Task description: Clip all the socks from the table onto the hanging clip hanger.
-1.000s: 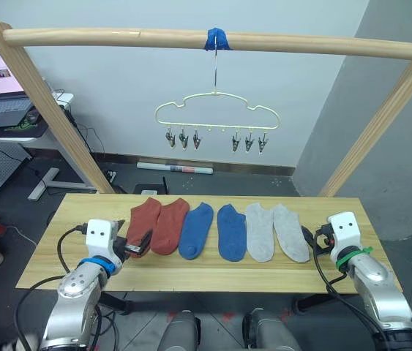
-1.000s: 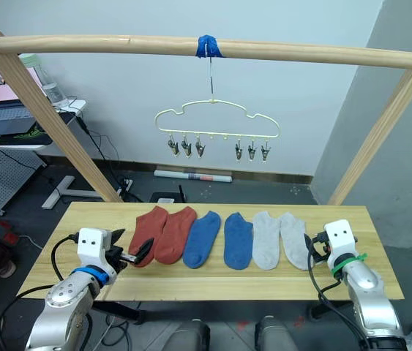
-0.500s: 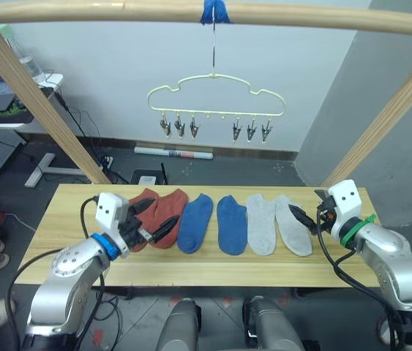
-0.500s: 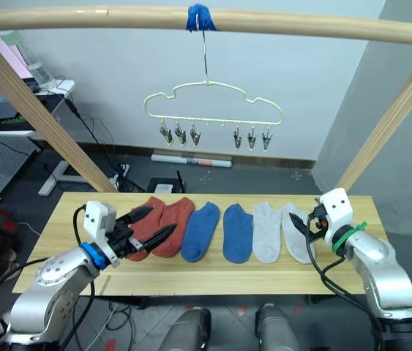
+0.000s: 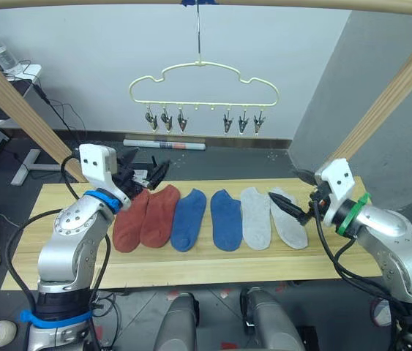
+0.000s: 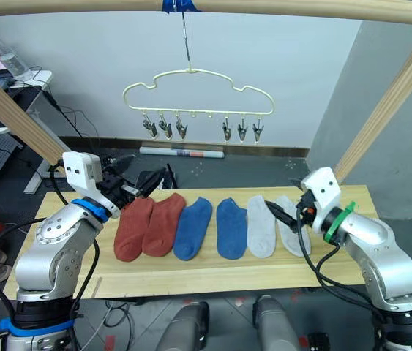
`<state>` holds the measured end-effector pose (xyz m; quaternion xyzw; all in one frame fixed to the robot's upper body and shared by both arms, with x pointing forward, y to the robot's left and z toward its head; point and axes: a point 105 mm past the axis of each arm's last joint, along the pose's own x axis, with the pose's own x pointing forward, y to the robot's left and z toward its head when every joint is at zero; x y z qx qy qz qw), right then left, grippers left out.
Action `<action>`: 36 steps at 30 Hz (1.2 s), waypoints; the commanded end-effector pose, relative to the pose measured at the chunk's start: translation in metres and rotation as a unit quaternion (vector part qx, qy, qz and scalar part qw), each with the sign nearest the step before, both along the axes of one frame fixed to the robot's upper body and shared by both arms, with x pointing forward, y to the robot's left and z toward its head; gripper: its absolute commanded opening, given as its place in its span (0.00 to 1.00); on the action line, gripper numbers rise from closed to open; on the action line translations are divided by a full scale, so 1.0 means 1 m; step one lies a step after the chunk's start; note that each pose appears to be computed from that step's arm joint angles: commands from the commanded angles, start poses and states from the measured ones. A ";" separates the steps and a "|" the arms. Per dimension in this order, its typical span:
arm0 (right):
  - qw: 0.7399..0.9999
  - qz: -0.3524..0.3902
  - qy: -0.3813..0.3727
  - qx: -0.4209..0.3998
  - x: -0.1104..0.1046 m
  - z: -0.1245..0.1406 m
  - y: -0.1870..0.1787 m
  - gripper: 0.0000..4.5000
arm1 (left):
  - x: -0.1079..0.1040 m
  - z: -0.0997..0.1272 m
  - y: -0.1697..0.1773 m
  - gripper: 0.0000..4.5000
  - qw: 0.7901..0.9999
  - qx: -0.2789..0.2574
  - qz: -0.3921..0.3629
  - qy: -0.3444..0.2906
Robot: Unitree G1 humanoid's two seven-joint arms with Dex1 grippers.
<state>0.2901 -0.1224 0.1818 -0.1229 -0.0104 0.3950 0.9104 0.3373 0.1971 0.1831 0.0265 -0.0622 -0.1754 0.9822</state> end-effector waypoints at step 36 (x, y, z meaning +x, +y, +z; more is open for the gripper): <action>0.977 0.157 -0.118 0.079 -0.009 0.106 0.077 1.00 | 0.073 0.046 0.010 0.64 0.995 -0.011 0.031 -0.092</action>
